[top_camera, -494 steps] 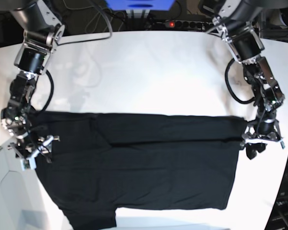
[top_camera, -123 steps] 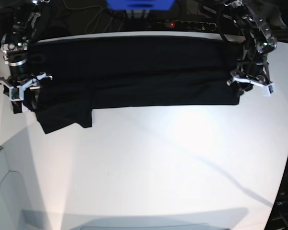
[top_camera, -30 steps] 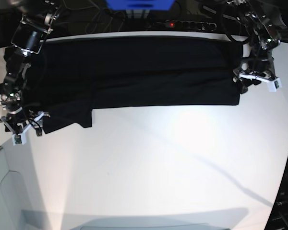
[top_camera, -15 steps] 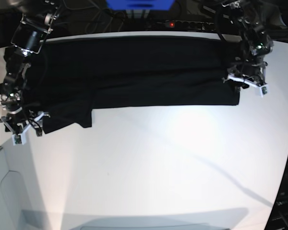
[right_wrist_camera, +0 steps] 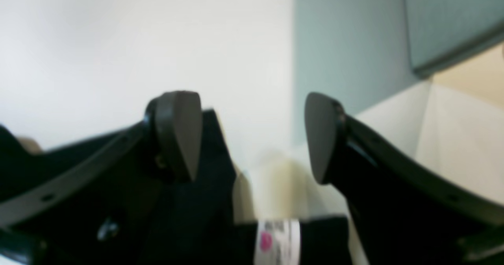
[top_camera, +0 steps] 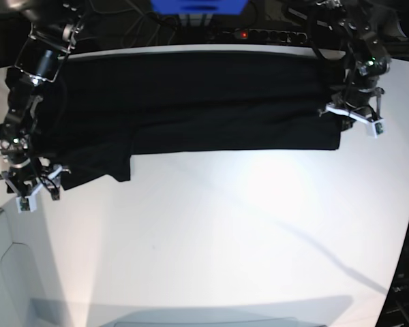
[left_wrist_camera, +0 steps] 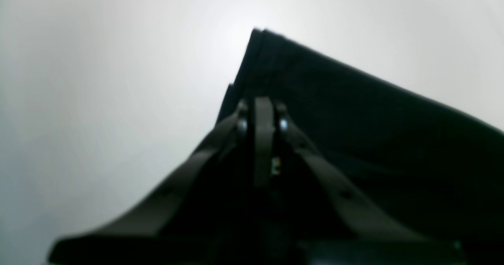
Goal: Fold the T-shirt properly
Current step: 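Adjust the folded edge with both grippers, smoothing it flat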
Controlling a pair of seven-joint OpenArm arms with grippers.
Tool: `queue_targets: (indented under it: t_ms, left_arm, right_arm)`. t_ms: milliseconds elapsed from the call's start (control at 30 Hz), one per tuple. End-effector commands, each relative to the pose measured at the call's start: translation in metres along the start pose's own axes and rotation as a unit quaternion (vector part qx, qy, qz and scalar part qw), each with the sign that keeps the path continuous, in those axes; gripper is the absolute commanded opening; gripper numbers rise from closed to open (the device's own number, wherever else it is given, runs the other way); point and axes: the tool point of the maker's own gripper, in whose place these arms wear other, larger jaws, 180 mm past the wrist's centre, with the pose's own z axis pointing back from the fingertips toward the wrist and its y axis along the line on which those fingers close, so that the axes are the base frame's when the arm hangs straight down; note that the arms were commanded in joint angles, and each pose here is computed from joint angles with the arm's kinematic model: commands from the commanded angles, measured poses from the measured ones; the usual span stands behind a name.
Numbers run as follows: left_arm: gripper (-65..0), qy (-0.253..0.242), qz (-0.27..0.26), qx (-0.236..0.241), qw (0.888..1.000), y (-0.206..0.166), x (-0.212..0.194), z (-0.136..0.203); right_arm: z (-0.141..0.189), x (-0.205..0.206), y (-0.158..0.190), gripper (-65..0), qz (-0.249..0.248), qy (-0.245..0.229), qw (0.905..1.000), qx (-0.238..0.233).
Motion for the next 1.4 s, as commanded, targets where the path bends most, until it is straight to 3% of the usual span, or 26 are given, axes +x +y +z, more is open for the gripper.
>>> queue_targets:
  t_ms: [0,200,533,767,900,1100,1367]
  left_arm:
    - [-64.9,-0.031,-0.01,-0.005,0.999,-0.003,0.019,0.006]
    - [-64.9,-0.038,-0.014,-0.005,0.999,-0.004,0.023,0.009]
    - [-64.9,-0.036,-0.013,-0.005,0.999,-0.004,0.022,0.009]
    - [-64.9,-0.036,-0.013,-0.005,0.999,-0.004,0.022,0.009]
    - [-64.9,-0.037,-0.012,-0.004,0.999,-0.004,0.023,0.009]
    - [-64.9,-0.045,-0.007,0.009,0.999,0.006,0.027,0.012]
    - [-64.9,-0.047,-0.007,0.013,0.999,0.01,0.028,0.013]
  right_arm:
    - [0.002,0.018,-0.009,-23.2,0.004,-0.026,0.9996,-0.005]
    - [-0.002,0.012,-0.005,-23.2,0.002,-0.016,0.9999,0.002]
    - [-0.018,-0.033,0.02,-23.3,0.019,0.049,0.9976,0.044]
    - [-0.019,-0.041,0.023,-24.0,0.017,0.059,0.9969,0.048]
    - [-0.019,-0.041,0.024,-33.2,0.018,0.06,0.9968,0.049]
    - [-0.013,-0.021,0.014,-65.0,0.031,0.035,0.9983,0.035]
    - [0.027,0.014,0.019,-65.0,0.091,-0.027,0.9953,0.018]
